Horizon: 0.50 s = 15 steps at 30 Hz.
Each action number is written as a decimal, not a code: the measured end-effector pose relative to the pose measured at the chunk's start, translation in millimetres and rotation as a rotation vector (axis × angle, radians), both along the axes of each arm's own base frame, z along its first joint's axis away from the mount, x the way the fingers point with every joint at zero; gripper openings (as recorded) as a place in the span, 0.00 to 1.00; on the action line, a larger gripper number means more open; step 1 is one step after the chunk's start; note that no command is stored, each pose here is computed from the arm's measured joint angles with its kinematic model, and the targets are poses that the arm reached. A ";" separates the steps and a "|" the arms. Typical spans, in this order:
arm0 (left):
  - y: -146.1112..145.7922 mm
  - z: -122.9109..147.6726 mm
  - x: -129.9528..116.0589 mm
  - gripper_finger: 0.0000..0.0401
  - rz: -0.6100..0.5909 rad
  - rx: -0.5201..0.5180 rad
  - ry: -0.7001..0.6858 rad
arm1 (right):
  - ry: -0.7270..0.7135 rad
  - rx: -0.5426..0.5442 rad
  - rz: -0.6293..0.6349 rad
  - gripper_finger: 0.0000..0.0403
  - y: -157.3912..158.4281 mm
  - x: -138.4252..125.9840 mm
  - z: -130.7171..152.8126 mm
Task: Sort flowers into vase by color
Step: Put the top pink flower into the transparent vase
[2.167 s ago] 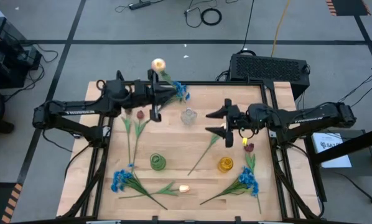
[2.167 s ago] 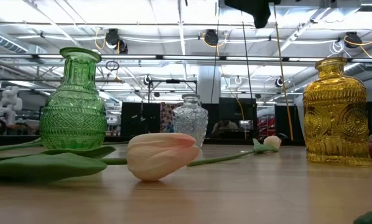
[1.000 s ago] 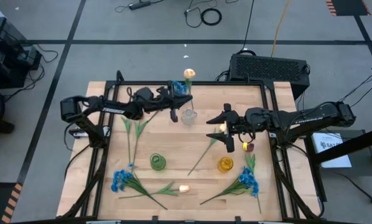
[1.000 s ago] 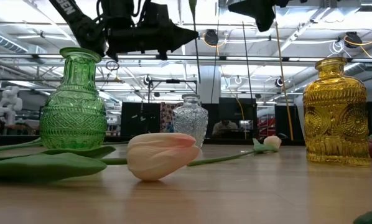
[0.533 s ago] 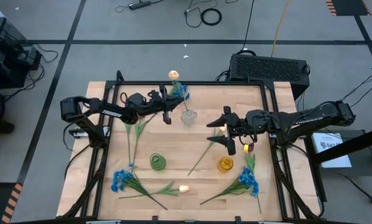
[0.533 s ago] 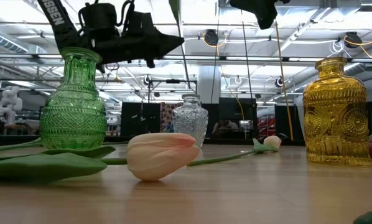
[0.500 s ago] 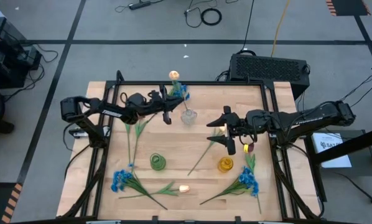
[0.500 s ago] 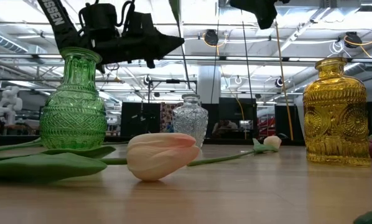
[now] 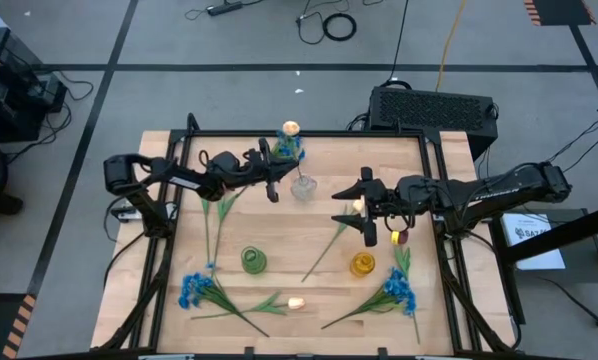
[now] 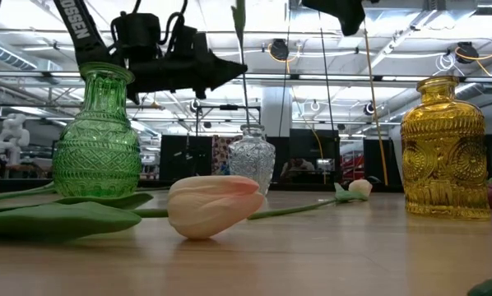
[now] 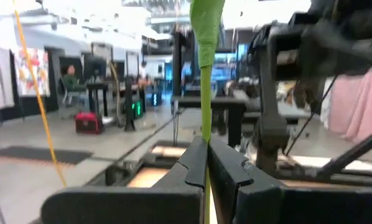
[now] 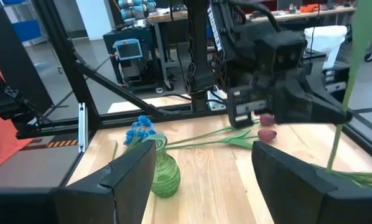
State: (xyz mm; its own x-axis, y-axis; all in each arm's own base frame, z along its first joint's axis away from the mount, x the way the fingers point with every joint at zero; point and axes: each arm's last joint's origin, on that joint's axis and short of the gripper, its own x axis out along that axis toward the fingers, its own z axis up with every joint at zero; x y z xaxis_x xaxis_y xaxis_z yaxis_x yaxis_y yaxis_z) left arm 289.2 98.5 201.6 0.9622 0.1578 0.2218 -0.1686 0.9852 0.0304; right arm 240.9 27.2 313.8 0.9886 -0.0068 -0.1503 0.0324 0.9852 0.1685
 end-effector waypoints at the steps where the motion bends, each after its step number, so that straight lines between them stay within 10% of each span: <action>1: 0.4 -0.3 0.2 0.02 0.009 0.005 -0.013 | -0.005 -0.002 0.000 0.64 0.0 0.1 0.5; 15: 0.7 -16.3 5.9 0.02 0.007 -0.004 0.004 | -0.012 -0.004 0.001 0.64 0.0 0.2 1.2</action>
